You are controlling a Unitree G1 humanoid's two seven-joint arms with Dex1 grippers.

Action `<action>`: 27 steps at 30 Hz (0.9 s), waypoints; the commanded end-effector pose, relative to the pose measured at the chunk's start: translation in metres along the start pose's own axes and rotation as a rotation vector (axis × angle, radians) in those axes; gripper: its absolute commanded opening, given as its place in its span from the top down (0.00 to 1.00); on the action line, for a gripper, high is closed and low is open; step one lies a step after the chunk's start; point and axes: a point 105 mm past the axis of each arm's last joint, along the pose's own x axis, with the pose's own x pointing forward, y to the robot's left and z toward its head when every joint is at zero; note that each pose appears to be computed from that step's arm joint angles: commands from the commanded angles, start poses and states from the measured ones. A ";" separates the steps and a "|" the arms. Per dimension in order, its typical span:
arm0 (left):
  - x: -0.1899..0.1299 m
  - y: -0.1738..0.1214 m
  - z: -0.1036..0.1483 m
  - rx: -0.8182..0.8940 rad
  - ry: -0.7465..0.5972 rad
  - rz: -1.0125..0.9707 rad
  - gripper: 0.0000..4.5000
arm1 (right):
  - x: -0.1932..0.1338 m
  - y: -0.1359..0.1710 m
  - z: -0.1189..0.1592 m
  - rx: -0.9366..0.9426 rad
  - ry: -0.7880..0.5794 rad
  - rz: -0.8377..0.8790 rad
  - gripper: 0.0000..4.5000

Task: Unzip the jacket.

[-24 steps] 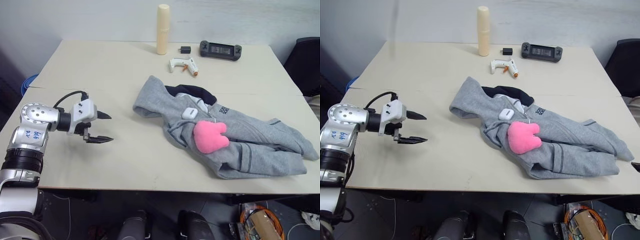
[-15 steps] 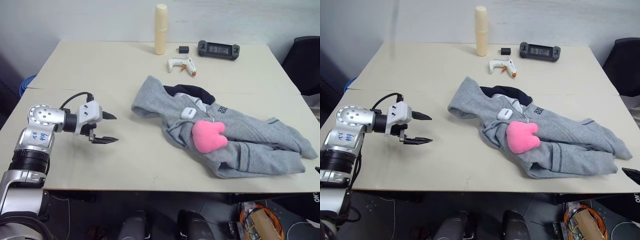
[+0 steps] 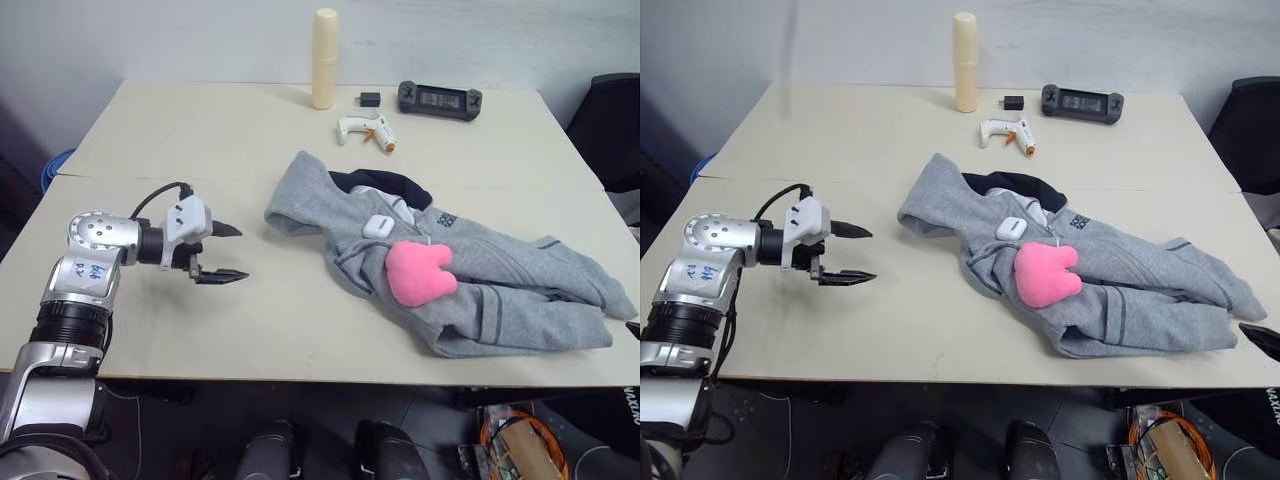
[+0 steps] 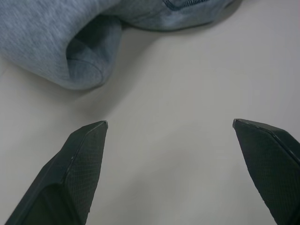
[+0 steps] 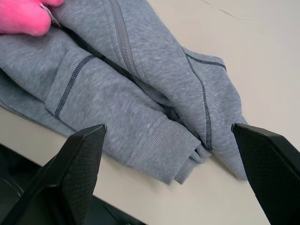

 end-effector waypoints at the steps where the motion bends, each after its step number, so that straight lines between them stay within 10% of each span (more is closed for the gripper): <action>1: 0.003 0.006 0.041 -0.038 -0.144 0.033 0.00 | 0.004 0.015 0.017 0.005 -0.069 0.025 0.01; 12: 0.086 0.003 0.144 0.161 -0.310 -0.155 0.00 | 0.058 0.094 0.079 -0.081 -0.267 0.240 0.01; 27: 0.215 -0.008 0.131 -0.309 -0.031 0.046 0.00 | 0.087 0.147 0.099 -0.065 -0.384 0.316 0.01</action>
